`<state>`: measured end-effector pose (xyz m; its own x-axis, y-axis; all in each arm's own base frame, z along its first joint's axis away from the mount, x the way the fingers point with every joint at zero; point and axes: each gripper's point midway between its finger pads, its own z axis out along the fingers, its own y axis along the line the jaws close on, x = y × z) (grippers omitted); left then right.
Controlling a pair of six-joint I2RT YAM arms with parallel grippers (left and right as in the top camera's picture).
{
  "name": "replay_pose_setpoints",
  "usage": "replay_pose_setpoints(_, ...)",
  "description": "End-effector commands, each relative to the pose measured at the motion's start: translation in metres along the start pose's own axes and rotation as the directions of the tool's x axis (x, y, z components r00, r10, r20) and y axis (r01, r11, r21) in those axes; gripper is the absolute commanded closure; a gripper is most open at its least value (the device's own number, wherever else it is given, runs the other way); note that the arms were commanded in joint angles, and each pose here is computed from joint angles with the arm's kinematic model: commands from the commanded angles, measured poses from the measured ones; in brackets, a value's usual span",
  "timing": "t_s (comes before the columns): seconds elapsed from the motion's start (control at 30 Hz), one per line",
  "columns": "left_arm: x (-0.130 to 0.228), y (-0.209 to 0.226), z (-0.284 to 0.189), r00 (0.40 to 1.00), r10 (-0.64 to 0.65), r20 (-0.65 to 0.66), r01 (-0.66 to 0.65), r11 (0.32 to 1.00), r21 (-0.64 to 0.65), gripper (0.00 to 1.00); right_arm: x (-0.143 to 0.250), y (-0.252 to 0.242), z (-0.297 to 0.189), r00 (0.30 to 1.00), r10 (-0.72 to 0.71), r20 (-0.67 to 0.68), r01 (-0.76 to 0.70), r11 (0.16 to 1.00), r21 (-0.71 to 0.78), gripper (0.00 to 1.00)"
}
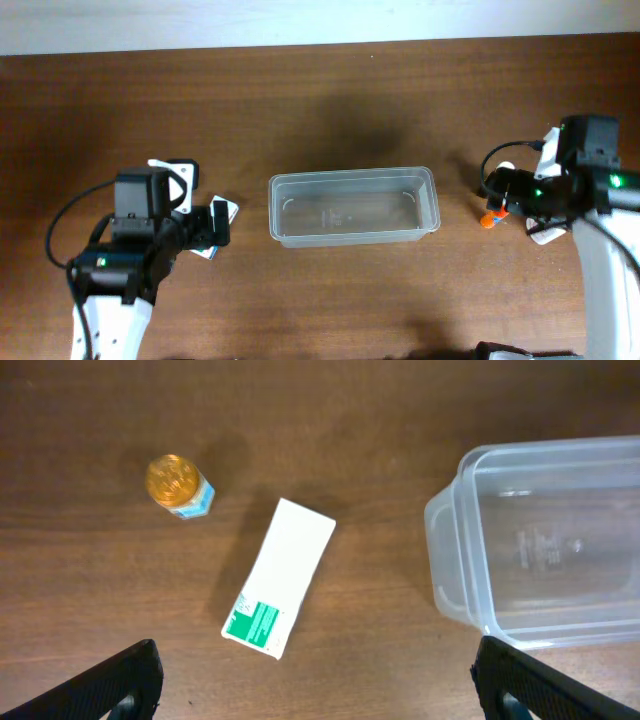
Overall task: Pack container
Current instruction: 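Move the right gripper toward the orange-red tube and left gripper toward the box, then grasp the orange-red tube by its white cap with the right gripper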
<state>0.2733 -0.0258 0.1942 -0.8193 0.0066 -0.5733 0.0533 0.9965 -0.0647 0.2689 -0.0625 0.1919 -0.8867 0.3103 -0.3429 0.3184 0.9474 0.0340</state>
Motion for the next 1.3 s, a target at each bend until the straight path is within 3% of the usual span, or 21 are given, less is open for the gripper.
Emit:
replay_pose_setpoints(0.0, -0.001, -0.002, 0.011, 0.999, -0.011, -0.047, 0.012, 1.0, 0.017, 0.01, 0.005, -0.001, 0.036, 0.988, 0.026, -0.151, -0.028, 1.0, -0.012, 0.01)
replay_pose_setpoints(0.17, 0.001, -0.002, 0.016, 0.998, -0.012, -0.067, 0.013, 1.0, 0.016, 0.01, 0.012, -0.002, 0.073, 0.961, 0.029, -0.276, -0.029, 1.0, 0.003, 0.04)
replay_pose_setpoints(0.5, 0.001, -0.002, 0.016, 0.998, -0.012, -0.067, 0.013, 1.0, 0.016, 0.01, 0.015, -0.002, 0.084, 0.95, 0.031, -0.312, -0.03, 1.0, 0.008, 0.49)
replay_pose_setpoints(0.7, 0.001, -0.002, 0.016, 0.998, -0.012, -0.067, 0.013, 1.0, 0.016, 0.0, 0.015, -0.002, 0.084, 0.95, 0.03, -0.312, -0.029, 1.0, 0.008, 0.65)
replay_pose_setpoints(0.93, 0.001, -0.002, 0.016, 0.998, -0.012, -0.067, 0.013, 1.0, 0.016, 0.01, 0.015, -0.002, 0.084, 0.95, 0.03, -0.312, -0.029, 1.0, 0.008, 0.77)
replay_pose_setpoints(1.27, 0.001, -0.002, 0.016, 0.998, -0.012, -0.068, 0.013, 1.0, 0.016, 0.01, 0.014, -0.001, 0.083, 0.95, 0.029, -0.31, -0.028, 1.0, 0.006, 0.82)
